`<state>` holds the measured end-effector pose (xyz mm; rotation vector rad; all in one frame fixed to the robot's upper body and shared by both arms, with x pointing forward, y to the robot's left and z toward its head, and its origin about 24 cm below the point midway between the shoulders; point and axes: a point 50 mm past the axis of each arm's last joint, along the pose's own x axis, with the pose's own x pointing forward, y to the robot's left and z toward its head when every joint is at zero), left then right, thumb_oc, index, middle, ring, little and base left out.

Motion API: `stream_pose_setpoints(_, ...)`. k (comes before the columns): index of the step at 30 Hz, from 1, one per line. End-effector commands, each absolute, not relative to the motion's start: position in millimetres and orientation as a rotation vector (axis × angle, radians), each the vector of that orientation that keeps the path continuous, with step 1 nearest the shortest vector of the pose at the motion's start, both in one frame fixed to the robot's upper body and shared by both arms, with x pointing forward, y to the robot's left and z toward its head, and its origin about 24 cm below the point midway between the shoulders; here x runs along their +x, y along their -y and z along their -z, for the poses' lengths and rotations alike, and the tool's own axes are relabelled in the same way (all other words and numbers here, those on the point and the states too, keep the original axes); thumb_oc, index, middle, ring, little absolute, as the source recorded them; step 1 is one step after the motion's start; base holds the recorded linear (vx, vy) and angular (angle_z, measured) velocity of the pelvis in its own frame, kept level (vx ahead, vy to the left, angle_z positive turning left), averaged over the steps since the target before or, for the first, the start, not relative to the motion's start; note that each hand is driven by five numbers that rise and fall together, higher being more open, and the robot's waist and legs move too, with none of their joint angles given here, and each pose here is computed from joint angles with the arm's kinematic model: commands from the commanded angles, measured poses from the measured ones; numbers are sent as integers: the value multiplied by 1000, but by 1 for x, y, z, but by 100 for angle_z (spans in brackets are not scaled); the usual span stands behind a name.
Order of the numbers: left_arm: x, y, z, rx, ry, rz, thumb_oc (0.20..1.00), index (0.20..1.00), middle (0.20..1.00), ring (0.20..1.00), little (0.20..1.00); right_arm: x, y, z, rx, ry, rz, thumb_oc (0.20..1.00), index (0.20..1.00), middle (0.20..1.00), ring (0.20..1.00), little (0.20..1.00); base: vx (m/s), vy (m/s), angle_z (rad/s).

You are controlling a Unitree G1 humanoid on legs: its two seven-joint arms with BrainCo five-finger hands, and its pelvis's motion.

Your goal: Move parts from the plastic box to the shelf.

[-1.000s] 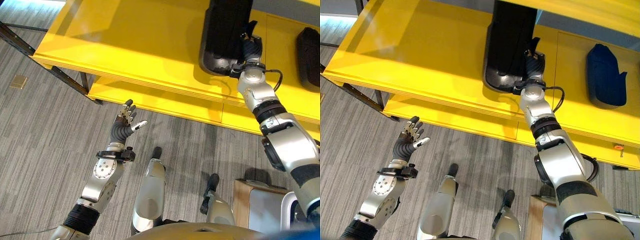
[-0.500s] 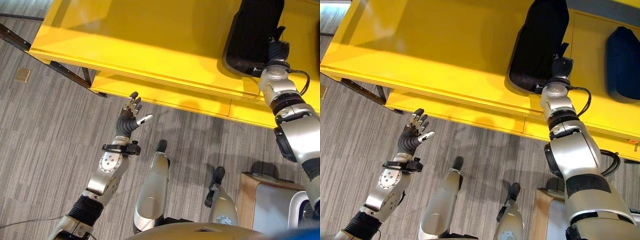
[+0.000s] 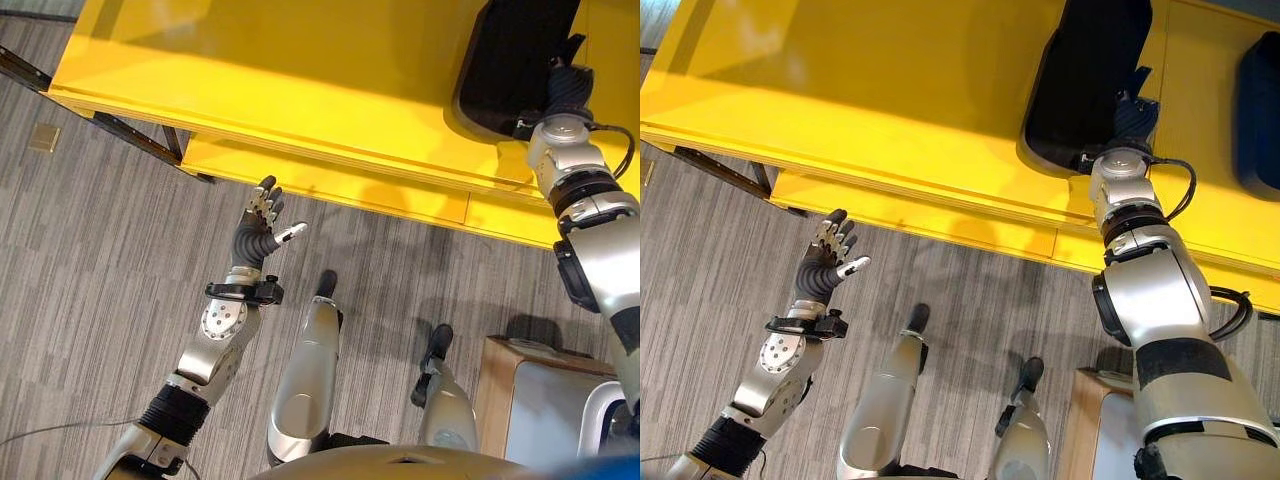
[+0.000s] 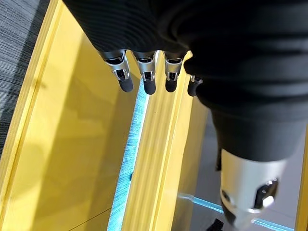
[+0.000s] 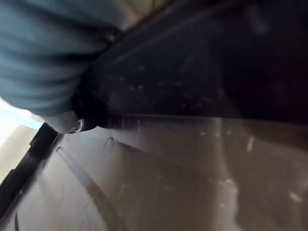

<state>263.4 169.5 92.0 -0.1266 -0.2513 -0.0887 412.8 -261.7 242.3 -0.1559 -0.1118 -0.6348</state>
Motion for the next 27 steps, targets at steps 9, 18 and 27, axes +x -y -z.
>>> stream_pose_setpoints(9, 259, -163, -119, -99, 408, 129, 1000, 1000, 1000, 1000, 1000, 390, 293, -331, -181, 382, 763, 1000, 1000, 1000, 1000, 1000, 1, -2, 1)
stream_pose_setpoints(18, 260, -164, -120, -100, 412, 119, 1000, 1000, 1000, 1000, 1000, 388, 294, -337, -188, 406, 777, 1000, 1000, 1000, 1000, 1000, 0, 0, 0)
stream_pose_setpoints(27, 261, -167, -121, -101, 415, 105, 1000, 1000, 1000, 1000, 1000, 388, 291, -342, -192, 423, 773, 1000, 1000, 1000, 1000, 1000, 0, 0, 0)
